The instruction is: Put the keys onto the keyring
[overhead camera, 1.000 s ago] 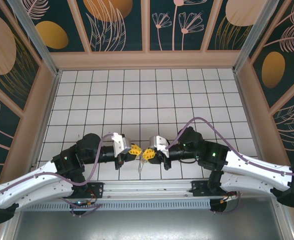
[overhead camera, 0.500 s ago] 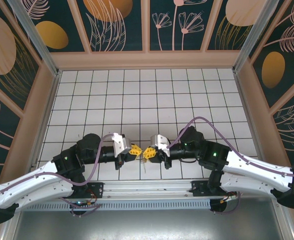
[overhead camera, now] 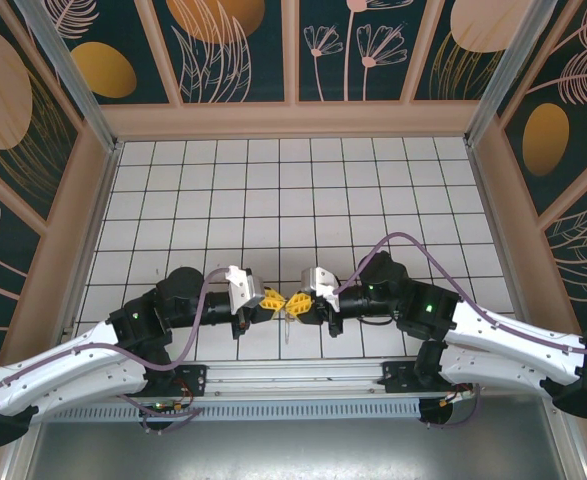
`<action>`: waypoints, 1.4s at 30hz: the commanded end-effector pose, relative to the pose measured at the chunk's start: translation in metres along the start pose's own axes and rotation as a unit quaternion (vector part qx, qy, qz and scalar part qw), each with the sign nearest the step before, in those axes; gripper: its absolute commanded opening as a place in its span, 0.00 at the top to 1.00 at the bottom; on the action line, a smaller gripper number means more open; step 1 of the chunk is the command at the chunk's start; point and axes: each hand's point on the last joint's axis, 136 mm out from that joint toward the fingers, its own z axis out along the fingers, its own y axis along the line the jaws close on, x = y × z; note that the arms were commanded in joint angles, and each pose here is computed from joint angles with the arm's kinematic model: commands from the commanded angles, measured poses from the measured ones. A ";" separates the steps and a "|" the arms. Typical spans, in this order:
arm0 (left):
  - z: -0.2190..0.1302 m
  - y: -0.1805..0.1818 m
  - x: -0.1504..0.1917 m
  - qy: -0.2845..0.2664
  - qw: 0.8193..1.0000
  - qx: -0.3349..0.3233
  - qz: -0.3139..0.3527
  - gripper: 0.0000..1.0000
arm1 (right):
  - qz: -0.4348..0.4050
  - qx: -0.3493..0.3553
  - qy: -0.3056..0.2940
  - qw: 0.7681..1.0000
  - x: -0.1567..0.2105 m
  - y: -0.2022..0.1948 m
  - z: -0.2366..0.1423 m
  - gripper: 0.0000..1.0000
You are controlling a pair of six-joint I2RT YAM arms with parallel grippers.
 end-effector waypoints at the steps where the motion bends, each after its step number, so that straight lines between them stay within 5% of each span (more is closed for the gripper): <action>1: -0.004 -0.003 -0.018 -0.035 0.999 0.004 0.016 1.00 | -0.003 -0.003 -0.027 1.000 -0.008 0.002 -0.004 1.00; 42: -0.008 -0.007 -0.020 -0.046 0.999 0.011 0.021 1.00 | -0.005 0.048 -0.051 0.998 -0.012 -0.011 -0.017 1.00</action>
